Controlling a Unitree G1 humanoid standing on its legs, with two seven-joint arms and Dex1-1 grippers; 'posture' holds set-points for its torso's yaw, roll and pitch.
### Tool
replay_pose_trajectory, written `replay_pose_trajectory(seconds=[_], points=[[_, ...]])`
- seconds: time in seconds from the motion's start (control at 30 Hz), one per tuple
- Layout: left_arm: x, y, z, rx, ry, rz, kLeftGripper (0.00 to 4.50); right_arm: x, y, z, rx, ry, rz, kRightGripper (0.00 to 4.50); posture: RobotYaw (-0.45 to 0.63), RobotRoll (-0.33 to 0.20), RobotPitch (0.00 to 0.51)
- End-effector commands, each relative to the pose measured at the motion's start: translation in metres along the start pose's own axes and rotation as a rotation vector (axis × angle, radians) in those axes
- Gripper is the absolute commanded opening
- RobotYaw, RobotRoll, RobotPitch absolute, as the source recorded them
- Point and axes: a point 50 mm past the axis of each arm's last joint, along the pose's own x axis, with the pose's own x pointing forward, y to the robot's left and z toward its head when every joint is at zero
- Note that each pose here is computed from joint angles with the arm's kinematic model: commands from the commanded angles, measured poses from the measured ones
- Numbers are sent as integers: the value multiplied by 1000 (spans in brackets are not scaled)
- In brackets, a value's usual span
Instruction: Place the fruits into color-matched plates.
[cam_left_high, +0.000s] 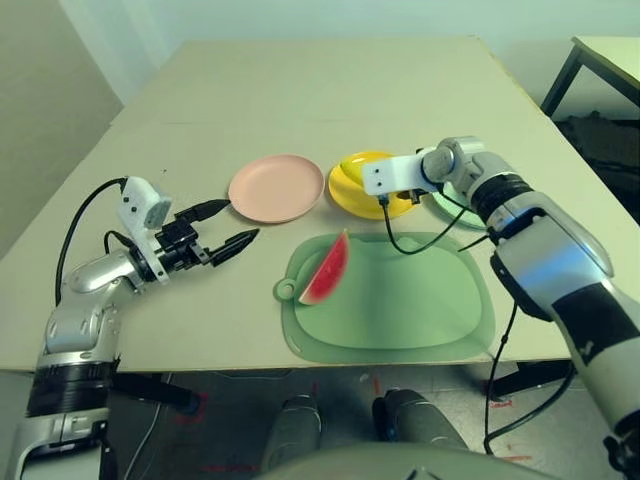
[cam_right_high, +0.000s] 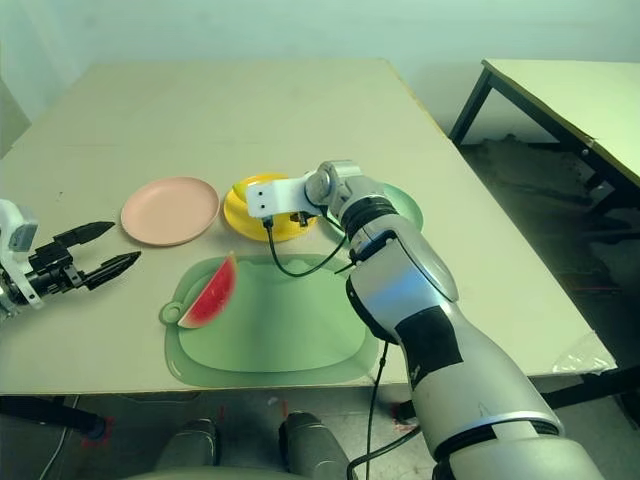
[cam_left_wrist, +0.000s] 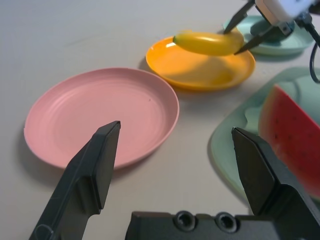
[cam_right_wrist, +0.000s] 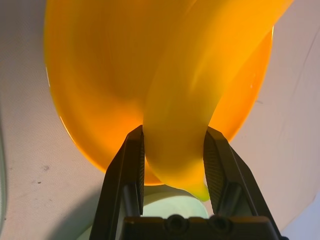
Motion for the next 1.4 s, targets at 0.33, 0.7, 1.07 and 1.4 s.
replay_pose_trajectory(seconds=[0.33, 0.7, 1.07, 1.4], points=[[6, -2, -4, 31, 39, -21, 4500, -13, -17, 2, 40, -82, -112, 4452, 29, 0, 59], [0, -4, -6, 225, 103, -134, 4500, -80, 14, -80, 858, -826, -117, 4452, -28, 0, 47], [56, -16, 17, 311, 172, -399, 4500, -103, 186, -120, 1001, -1017, 45, 4452, -152, 0, 24], [72, -45, 44, 15, 424, -369, 4500, -87, 201, -133, 988, -975, 35, 4452, -159, 0, 27]])
